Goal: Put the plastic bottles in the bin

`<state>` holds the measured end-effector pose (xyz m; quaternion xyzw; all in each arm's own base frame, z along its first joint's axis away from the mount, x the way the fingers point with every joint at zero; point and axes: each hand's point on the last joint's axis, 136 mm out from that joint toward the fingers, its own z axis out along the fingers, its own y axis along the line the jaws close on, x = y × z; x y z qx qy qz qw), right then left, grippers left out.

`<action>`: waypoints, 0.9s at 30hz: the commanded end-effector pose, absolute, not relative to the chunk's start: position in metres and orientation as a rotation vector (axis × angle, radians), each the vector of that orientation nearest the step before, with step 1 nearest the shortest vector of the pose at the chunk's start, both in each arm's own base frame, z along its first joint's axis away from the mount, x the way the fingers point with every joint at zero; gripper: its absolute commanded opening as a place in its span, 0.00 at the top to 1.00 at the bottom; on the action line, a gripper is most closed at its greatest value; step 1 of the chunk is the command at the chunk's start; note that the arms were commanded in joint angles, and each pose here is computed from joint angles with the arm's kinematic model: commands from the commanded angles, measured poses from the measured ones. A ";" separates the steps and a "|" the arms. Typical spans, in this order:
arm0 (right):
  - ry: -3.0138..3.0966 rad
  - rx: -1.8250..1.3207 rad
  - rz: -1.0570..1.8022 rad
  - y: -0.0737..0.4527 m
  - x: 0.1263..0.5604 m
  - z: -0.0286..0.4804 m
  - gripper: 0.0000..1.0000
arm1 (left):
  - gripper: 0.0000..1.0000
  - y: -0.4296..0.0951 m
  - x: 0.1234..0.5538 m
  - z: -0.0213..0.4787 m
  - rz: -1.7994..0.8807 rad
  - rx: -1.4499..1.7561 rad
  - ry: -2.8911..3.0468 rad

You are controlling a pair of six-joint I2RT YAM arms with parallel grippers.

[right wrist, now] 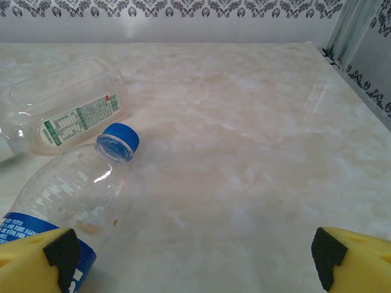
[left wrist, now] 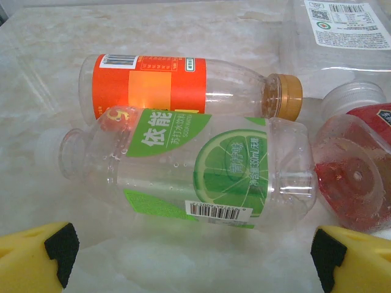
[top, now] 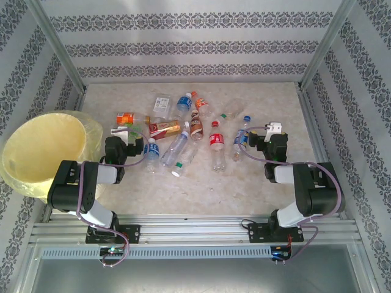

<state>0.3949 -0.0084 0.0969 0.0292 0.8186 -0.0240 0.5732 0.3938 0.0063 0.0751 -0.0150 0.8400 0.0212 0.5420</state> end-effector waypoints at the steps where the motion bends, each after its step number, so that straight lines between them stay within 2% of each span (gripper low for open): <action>1: 1.887 0.051 -0.031 -0.002 0.397 0.106 0.02 | 0.01 0.009 0.399 0.082 0.043 -0.037 1.976; 27: 1.891 0.047 -0.016 -0.002 0.397 0.105 0.02 | 0.01 0.009 0.399 0.083 0.045 -0.036 1.974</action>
